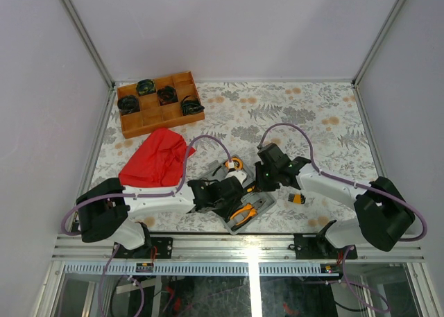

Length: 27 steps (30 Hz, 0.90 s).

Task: Sort the tools into containers
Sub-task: Adjust the screwdriver in the storage box.

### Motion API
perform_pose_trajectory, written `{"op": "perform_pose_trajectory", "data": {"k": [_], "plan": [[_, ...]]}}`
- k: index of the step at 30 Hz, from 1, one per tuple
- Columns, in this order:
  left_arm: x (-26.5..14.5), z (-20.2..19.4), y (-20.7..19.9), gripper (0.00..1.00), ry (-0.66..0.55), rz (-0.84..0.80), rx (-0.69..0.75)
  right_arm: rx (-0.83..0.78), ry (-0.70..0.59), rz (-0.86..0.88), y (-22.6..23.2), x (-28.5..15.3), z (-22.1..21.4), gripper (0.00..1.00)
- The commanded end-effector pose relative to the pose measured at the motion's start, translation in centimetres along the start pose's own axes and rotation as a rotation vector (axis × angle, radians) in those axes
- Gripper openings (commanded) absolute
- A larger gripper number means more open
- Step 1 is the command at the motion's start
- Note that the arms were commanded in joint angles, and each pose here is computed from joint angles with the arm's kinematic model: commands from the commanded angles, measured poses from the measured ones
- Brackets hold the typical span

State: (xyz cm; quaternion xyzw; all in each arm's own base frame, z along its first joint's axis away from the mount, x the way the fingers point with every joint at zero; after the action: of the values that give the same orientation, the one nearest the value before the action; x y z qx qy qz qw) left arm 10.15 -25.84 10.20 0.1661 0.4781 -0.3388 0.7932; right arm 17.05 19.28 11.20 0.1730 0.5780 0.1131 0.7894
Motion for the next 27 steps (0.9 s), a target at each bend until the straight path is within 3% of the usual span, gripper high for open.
{"op": "perform_pose_trajectory", "data": {"k": [1,20,27], "plan": [[0.5,0.0,-0.3,0.33,-0.016,-0.014,0.017,0.008,-0.005,0.03,0.8,0.2,0.7,0.19],[0.7,-0.2,-0.4,0.29,-0.004,-0.019,0.024,-0.012,0.019,-0.095,-0.7,2.0,0.0,0.15],[1.0,-0.7,-0.4,0.23,0.014,-0.025,0.025,-0.058,0.043,-0.155,-0.8,2.2,-0.7,0.14]]}}
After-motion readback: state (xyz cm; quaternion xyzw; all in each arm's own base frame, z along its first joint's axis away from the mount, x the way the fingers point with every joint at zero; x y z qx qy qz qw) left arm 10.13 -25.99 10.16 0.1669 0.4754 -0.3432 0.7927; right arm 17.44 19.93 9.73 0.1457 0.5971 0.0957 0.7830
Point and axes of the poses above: each gripper's point midway between its finger pads, its own x axis out along the fingers, its own y axis along the line the jaws close on, z = x × y, the point moved 8 cm from there along -x, back along the fingers, and after that the axes turned 11 degrees about x, right-handed, at the moved point
